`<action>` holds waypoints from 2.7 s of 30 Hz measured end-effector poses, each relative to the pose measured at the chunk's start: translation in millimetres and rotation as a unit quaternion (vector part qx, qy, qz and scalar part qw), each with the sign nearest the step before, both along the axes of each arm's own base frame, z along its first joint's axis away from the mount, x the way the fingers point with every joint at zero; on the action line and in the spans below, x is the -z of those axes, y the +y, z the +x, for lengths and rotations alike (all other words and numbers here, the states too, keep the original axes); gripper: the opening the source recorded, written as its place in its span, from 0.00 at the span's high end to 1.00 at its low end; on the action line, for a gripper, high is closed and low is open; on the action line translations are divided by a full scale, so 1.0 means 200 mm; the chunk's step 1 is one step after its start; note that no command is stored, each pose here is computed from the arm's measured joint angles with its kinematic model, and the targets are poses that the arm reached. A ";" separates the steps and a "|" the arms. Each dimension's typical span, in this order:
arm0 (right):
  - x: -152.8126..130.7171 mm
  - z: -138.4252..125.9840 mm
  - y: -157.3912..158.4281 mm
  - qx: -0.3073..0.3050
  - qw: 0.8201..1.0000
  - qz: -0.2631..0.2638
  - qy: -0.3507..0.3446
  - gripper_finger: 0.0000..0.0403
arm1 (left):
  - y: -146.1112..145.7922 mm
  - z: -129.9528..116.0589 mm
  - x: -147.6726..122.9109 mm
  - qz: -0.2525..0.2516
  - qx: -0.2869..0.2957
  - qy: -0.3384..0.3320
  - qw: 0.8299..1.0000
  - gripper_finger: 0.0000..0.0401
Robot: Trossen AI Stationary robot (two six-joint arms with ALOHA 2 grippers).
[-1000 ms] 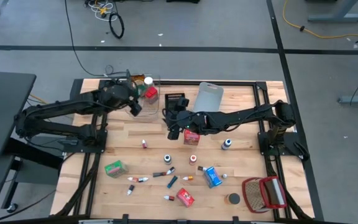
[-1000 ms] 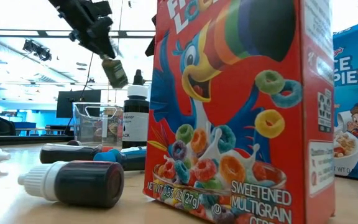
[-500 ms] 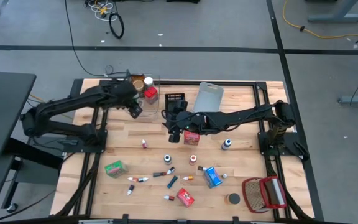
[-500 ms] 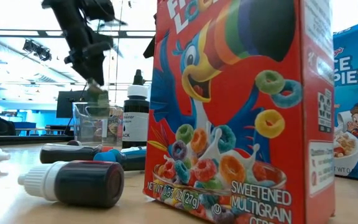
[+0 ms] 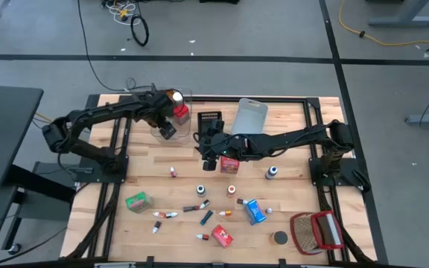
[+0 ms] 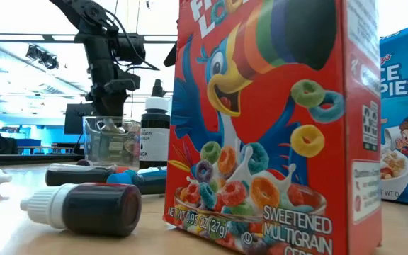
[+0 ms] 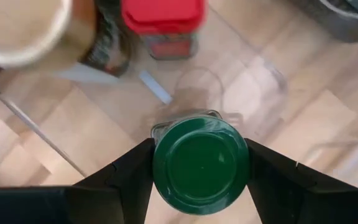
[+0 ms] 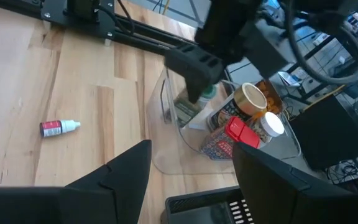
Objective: Pick & Place Kitchen Items
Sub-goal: Put the green spice bottle into the transparent bin, then put the black seasoning bottle into the transparent bin
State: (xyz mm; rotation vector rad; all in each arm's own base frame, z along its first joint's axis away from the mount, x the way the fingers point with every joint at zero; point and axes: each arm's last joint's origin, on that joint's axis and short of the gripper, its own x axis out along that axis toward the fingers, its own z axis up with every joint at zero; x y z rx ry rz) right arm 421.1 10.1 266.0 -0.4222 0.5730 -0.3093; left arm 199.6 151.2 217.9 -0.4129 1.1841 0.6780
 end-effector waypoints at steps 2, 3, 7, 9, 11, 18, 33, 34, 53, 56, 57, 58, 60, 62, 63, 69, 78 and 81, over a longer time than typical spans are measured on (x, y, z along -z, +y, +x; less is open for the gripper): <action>0.00 0.00 0.00 -0.006 1.000 0.003 0.001 0.42 | 0.03 0.00 0.02 0.000 0.006 0.010 1.000 0.43; 0.00 0.00 0.00 -0.011 1.000 0.004 0.001 0.42 | 0.05 0.00 0.04 0.000 0.006 0.013 1.000 0.42; 0.00 0.00 0.01 -0.026 1.000 0.007 0.003 0.42 | 0.08 0.00 0.08 0.004 -0.001 0.016 1.000 0.41; 0.00 0.00 0.01 -0.028 1.000 0.004 0.005 0.42 | 0.09 0.01 0.06 0.014 -0.001 0.004 1.000 0.40; 0.00 0.00 0.01 -0.028 1.000 0.004 0.005 0.42 | 0.10 0.01 0.05 0.023 0.006 -0.001 1.000 0.39; 0.00 0.00 0.01 -0.028 1.000 0.004 0.004 0.42 | 0.10 0.00 0.06 0.046 0.023 0.032 0.998 0.35; 0.00 0.00 0.01 -0.027 1.000 0.003 0.004 0.42 | 0.13 -0.01 0.04 0.143 -0.007 0.097 0.985 0.33; 0.00 0.00 0.01 -0.027 1.000 0.003 0.004 0.42 | 0.13 -0.01 0.04 0.143 -0.014 0.091 0.985 0.33; -0.02 0.01 0.01 -0.037 0.999 -0.016 -0.009 0.42 | 0.02 -0.10 -0.27 0.245 -0.051 -0.036 0.967 0.33; -0.05 0.03 0.00 -0.047 0.997 -0.038 -0.038 0.42 | -0.06 -0.15 -0.38 0.263 -0.049 -0.099 0.958 0.33; -0.06 0.03 0.01 -0.044 0.997 -0.032 -0.055 0.42 | -0.09 -0.16 -0.42 0.265 -0.041 -0.121 0.956 0.33; -0.07 0.04 0.01 -0.038 0.996 -0.018 -0.073 0.42 | -0.12 -0.18 -0.44 0.266 -0.031 -0.142 0.953 0.33; -0.09 0.04 0.01 -0.038 0.995 0.000 -0.095 0.42 | -0.17 -0.20 -0.49 0.264 -0.003 -0.180 0.948 0.33; -0.09 0.05 0.01 -0.022 0.993 0.030 -0.113 0.42 | -0.22 -0.23 -0.52 0.264 0.026 -0.210 0.941 0.33; -0.09 0.04 0.01 -0.015 0.992 0.044 -0.116 0.42 | -0.24 -0.23 -0.53 0.266 0.039 -0.225 0.937 0.33; -0.13 -0.04 0.09 -0.017 0.990 0.109 -0.083 0.42 | -0.32 -0.26 -0.44 0.256 0.078 -0.296 0.917 0.33; -0.33 -0.34 0.23 0.008 0.980 0.197 -0.033 0.42 | -0.34 -0.26 -0.32 0.253 0.091 -0.319 0.909 0.33; -0.32 -0.42 0.29 -0.032 0.962 0.270 0.040 0.42 | -0.34 -0.26 -0.32 0.252 0.091 -0.317 0.910 0.33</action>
